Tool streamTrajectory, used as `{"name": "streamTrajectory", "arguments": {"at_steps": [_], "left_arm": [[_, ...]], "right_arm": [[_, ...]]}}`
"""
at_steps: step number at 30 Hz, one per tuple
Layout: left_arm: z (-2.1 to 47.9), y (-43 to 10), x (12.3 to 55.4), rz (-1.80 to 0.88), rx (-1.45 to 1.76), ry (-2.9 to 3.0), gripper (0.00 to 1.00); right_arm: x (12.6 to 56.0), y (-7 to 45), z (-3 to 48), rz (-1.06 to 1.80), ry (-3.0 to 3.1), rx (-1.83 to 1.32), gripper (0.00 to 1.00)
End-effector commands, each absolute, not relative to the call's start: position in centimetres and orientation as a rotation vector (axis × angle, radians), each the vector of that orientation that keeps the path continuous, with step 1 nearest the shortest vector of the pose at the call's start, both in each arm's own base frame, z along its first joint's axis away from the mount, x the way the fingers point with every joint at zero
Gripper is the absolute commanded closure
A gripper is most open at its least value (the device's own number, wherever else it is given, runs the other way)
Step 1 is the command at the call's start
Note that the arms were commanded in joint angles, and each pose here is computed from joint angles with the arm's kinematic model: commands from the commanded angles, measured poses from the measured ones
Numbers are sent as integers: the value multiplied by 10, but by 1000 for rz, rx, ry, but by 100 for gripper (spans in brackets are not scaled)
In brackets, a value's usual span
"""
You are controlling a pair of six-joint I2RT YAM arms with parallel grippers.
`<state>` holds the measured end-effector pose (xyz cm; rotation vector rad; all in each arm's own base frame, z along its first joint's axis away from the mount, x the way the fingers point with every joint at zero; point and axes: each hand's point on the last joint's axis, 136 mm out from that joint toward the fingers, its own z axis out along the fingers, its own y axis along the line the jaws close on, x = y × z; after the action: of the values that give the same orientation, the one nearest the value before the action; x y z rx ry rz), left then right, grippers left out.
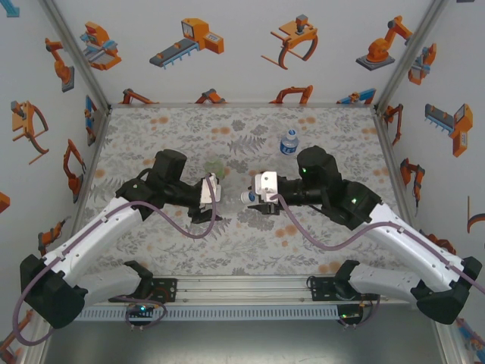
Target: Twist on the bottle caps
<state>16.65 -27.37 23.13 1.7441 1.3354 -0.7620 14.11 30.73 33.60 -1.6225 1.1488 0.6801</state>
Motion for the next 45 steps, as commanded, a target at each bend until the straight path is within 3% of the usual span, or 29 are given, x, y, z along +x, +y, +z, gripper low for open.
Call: {"name": "streamTrajectory", "arguments": {"at_steps": [1, 5, 12, 19, 26, 31, 35, 36, 38, 39, 45], "left_arm": [[242, -275, 160, -781, 1755, 1271, 97], [241, -275, 161, -783, 1755, 1279, 97], [239, -276, 162, -782, 1757, 1288, 97], [239, -276, 163, -785, 1755, 1295, 97], [238, -278, 165, -788, 1756, 1300, 97], [236, -277, 165, -787, 1756, 1309, 97], [237, -278, 165, -788, 1755, 1307, 97], [237, -278, 165, -787, 1754, 1307, 97], [237, -278, 165, -789, 1755, 1306, 97], [237, -278, 165, -791, 1755, 1307, 97], [238, -277, 164, -788, 1756, 1299, 97]], "right_arm": [[141, 311, 343, 671, 1090, -1618, 59], [135, 310, 342, 708, 1095, -1625, 68], [153, 314, 345, 895, 1417, -1350, 100], [200, 306, 341, 1122, 1940, -612, 100], [218, 293, 307, 1246, 2302, 101, 100], [221, 293, 307, 1286, 2311, 214, 100], [222, 295, 318, 1280, 2240, 96, 100], [222, 296, 323, 1276, 2209, 38, 98], [219, 293, 336, 1225, 2120, -122, 74], [218, 291, 344, 1190, 2073, -201, 68], [189, 283, 371, 930, 1686, -800, 52]]}}
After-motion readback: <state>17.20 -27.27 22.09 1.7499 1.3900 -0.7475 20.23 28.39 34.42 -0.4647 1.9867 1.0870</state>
